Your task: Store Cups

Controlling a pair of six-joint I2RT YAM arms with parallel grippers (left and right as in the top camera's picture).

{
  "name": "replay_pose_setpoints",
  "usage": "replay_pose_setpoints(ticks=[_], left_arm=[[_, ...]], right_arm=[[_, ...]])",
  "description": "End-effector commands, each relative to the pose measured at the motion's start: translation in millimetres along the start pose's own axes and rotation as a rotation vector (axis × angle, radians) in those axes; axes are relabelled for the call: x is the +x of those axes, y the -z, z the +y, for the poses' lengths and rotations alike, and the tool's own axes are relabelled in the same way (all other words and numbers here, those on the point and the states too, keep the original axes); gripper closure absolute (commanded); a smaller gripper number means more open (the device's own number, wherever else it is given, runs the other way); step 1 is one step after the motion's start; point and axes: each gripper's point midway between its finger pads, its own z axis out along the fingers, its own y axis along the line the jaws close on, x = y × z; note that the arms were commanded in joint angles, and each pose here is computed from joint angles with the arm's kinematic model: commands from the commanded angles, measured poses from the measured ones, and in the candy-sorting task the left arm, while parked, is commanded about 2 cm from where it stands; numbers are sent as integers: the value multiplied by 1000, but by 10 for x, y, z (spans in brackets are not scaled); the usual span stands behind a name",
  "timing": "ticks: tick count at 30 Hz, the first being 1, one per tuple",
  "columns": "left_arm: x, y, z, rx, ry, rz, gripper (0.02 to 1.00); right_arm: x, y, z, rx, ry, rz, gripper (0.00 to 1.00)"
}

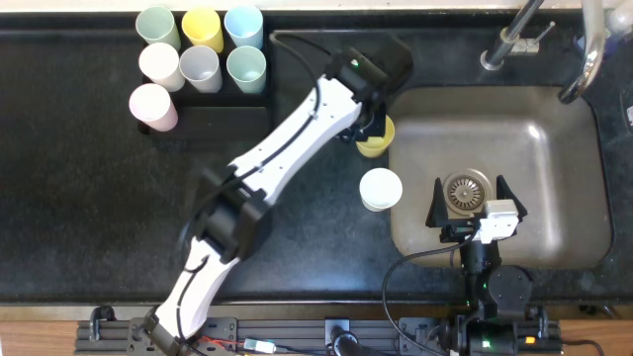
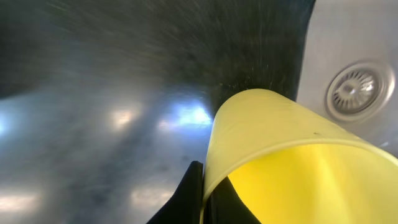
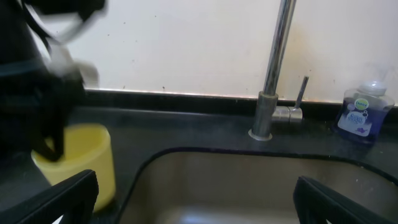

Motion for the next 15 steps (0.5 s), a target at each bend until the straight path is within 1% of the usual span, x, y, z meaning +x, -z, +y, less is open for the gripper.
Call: replay_pose_setpoints(ticks=[1,2,4,5,7,8,10,12,15], left_arm=[[-424,1384,660,25,212,-314,982],[-444,1604,911,12,327,-357,982],[-404,1877,1370,-13,562,-401,982],[-339,1972,1637,-25,714,-409,980],[-181,2047,2088,-50,972,-400,980],[-111,2038,2272,-65,1073,-393,978],[29,1946,2588,-92,1243,-363,980],[128,1762,2796,-102,1363,-302,980],[138,1440,2956,-83,1445,-216,980]], right_arm=[[35,-2,-28,14,-4,0,5],[36,-2,-28,14,-4,1,3],[35,-2,-28,14,-4,0,3],[35,-2,-28,14,-4,0,3],[35,-2,-28,14,-4,0,3],[36,-2,-28,14,-4,1,5],[36,-2,-28,14,-4,1,5],[36,-2,-28,14,-4,1,3],[35,-2,-28,14,-4,0,5]])
